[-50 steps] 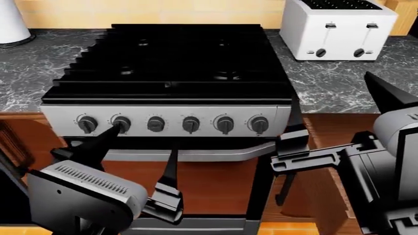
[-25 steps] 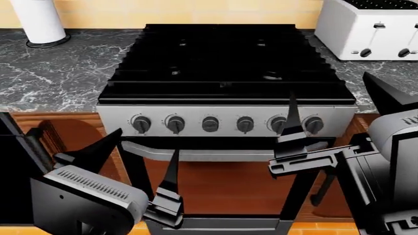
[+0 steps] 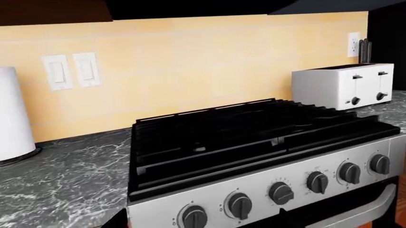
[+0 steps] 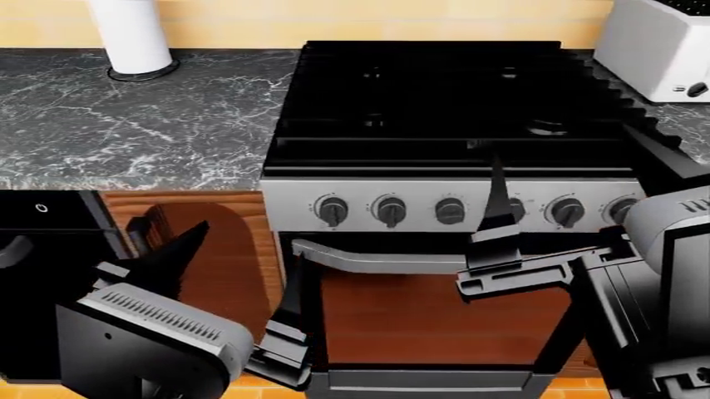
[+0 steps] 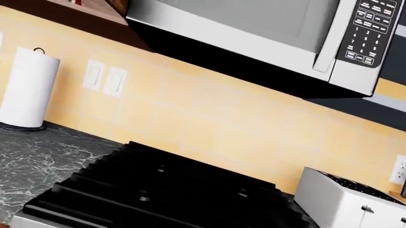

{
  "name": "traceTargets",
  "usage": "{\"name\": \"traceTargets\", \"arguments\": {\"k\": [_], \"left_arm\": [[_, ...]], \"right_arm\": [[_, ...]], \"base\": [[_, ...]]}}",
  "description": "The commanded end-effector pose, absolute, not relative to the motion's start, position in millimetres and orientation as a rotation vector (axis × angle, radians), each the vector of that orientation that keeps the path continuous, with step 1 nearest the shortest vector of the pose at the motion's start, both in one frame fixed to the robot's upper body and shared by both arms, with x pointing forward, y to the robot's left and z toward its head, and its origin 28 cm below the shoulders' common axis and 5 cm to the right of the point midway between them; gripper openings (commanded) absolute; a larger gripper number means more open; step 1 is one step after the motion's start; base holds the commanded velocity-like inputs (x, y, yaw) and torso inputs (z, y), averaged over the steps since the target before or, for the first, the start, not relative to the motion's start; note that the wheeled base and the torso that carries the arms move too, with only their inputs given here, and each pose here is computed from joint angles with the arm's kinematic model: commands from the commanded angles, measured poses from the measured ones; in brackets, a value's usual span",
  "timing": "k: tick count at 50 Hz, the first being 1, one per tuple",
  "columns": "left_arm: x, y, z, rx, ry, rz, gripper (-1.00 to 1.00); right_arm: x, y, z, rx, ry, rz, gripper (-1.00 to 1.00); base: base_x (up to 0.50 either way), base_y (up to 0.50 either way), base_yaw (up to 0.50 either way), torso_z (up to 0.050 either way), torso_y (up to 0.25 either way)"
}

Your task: Pick and place the shaker into the drawer. Then close the cabinet.

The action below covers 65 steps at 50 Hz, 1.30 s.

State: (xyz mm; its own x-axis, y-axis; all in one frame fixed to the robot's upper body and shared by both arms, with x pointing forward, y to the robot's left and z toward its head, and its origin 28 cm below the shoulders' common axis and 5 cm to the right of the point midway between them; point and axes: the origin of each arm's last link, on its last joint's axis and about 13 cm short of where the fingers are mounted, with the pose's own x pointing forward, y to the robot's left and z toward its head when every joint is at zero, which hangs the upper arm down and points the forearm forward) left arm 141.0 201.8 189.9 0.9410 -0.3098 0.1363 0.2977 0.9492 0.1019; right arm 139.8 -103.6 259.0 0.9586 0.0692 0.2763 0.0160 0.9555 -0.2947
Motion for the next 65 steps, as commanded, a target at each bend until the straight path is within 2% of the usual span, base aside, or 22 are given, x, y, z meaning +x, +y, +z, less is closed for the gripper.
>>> {"name": "traceTargets", "arguments": {"k": [1,28,31,34,36,48,56,65], "left_arm": [[141.7,202.2,188.6,0.082,-0.148,-0.307,1.00],[144.5,201.8,180.4,0.094,-0.123,-0.304,1.00],[156.4,201.6,163.5,0.091,-0.077,-0.276,1.00],[179.6,200.2,131.1,0.088,-0.010,-0.246,1.00],[193.4,198.9,113.3,0.093,0.020,-0.229,1.00],[259.7,194.3,42.5,0.161,0.162,-0.083,1.00],[278.4,192.6,25.0,0.105,0.195,-0.015,1.00],[286.9,190.6,-7.9,0.058,0.282,0.069,1.00]], "right_arm": [[140.0,-103.8,258.7,-0.299,-0.287,0.026,1.00],[141.4,-105.7,253.1,-0.247,-0.273,0.020,1.00],[152.4,-110.4,237.9,-0.197,-0.210,0.019,1.00],[167.7,-112.5,203.4,-0.124,-0.062,0.116,1.00],[188.5,-121.7,185.0,-0.137,-0.050,-0.011,1.00],[256.1,-124.0,119.0,-0.089,0.138,-0.030,1.00],[276.1,-121.6,83.4,-0.008,0.175,-0.053,1.00],[270.4,-118.3,40.9,0.081,0.205,-0.093,1.00]], "base": [[0.00,0.50,0.00,0.000,0.000],[0.00,0.50,0.00,0.000,0.000],[0.00,0.00,0.00,0.000,0.000],[0.00,0.00,0.00,0.000,0.000],[0.00,0.00,0.00,0.000,0.000],[0.00,0.00,0.00,0.000,0.000],[0.00,0.00,0.00,0.000,0.000],[0.00,0.00,0.00,0.000,0.000]]}}
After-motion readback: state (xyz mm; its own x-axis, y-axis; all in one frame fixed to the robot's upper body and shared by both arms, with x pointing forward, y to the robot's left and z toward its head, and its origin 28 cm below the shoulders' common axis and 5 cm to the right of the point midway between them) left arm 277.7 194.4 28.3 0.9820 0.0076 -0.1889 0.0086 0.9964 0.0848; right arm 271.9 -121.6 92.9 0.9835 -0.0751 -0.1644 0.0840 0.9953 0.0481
